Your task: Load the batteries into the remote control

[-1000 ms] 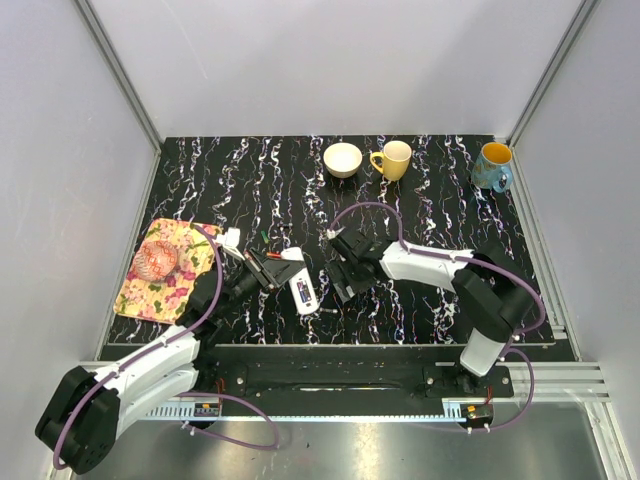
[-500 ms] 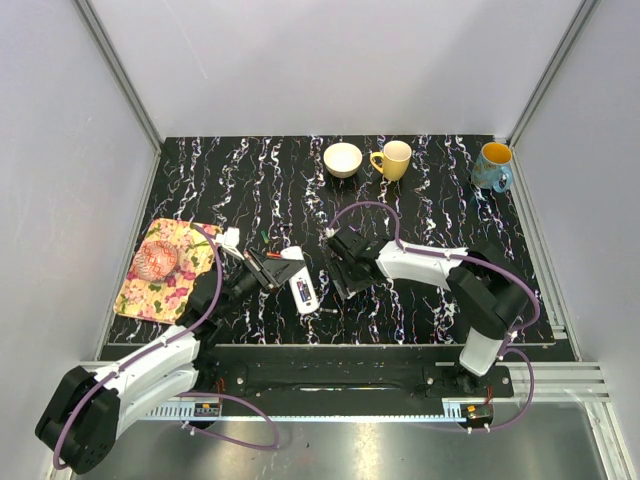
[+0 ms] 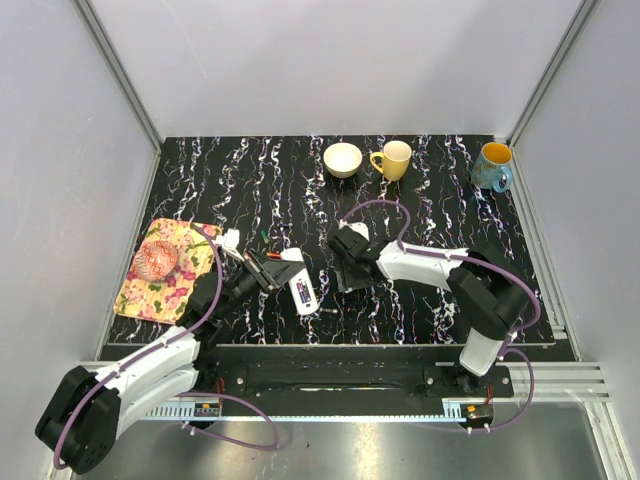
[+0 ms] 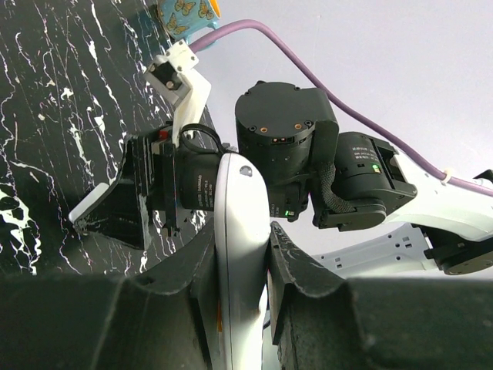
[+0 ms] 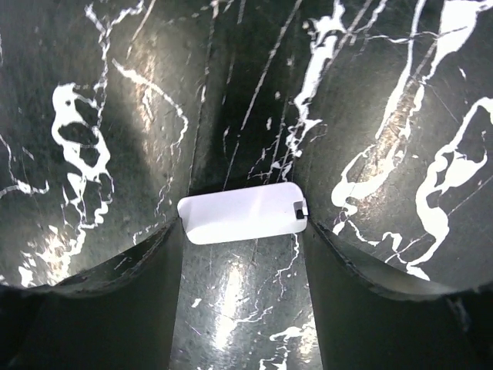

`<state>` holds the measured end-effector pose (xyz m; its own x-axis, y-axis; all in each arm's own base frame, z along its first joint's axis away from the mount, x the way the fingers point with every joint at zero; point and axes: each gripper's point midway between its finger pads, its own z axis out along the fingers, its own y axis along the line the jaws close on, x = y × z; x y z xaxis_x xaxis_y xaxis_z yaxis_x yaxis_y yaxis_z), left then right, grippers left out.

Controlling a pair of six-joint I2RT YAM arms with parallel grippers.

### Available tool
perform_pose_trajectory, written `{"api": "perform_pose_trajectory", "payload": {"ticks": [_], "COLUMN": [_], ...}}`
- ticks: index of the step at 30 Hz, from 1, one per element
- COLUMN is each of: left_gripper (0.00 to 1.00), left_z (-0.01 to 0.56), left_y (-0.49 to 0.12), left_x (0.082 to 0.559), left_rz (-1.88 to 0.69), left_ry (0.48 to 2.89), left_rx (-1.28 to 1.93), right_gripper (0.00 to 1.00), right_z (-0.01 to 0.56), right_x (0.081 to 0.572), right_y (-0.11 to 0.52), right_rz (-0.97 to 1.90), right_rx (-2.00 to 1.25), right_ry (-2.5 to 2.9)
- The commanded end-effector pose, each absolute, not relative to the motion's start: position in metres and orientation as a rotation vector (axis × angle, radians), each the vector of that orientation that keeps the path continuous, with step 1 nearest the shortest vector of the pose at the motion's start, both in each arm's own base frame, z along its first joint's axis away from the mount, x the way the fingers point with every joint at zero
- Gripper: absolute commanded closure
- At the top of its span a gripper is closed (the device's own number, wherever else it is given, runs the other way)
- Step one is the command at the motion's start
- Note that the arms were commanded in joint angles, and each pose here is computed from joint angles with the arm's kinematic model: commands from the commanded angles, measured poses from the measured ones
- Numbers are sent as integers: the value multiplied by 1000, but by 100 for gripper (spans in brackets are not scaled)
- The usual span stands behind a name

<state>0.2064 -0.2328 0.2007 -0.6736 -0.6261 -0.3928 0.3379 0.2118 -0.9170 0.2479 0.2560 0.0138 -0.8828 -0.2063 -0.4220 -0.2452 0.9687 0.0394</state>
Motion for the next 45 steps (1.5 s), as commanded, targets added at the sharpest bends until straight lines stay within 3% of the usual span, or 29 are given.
{"api": "perform_pose_trajectory", "payload": {"ticks": [1,10,13,18,24,28,31,38,41,42,45], "left_gripper": [100,100,100,100,100,100,100,100,100,100,100], "left_z": [222,221,220,222,224,221,224,230,228,227,227], "left_y": [-230,-220,-220,-219,-220,-219,-220,-218,-216,-215,-215], "left_x": [203,203,203,203,204,205,204,202,201,201,201], "left_rz": [-1621,-1557,-1558,-1556,-1559,-1566,-1574,-1554,-1545,-1542,-1542], "left_ry": [1617,1616,1621,1615,1601,1594,1593,1597,1600,1602,1601], "left_rx": [-249,-276,-281,-278,-275,-296,-287,-270,-277,-281,-280], "right_gripper": [40,36,30,7,0,8,22,34,45,56,73], "right_z": [-6,-28,-26,-6,39,63,69,49,44,43,38], "right_x": [252,282,294,305,308,323,338,357,361,362,359], "right_y": [236,240,248,246,222,212,215,231,237,238,243], "right_rz": [38,149,177,77,-14,-69,-77,-68,-47,-41,-6], "right_rx": [47,578,684,499,94,18,7,-13,-32,-42,-73], "right_ry": [2701,2661,2620,2623,2558,2463,2444,2486,2492,2495,2510]}}
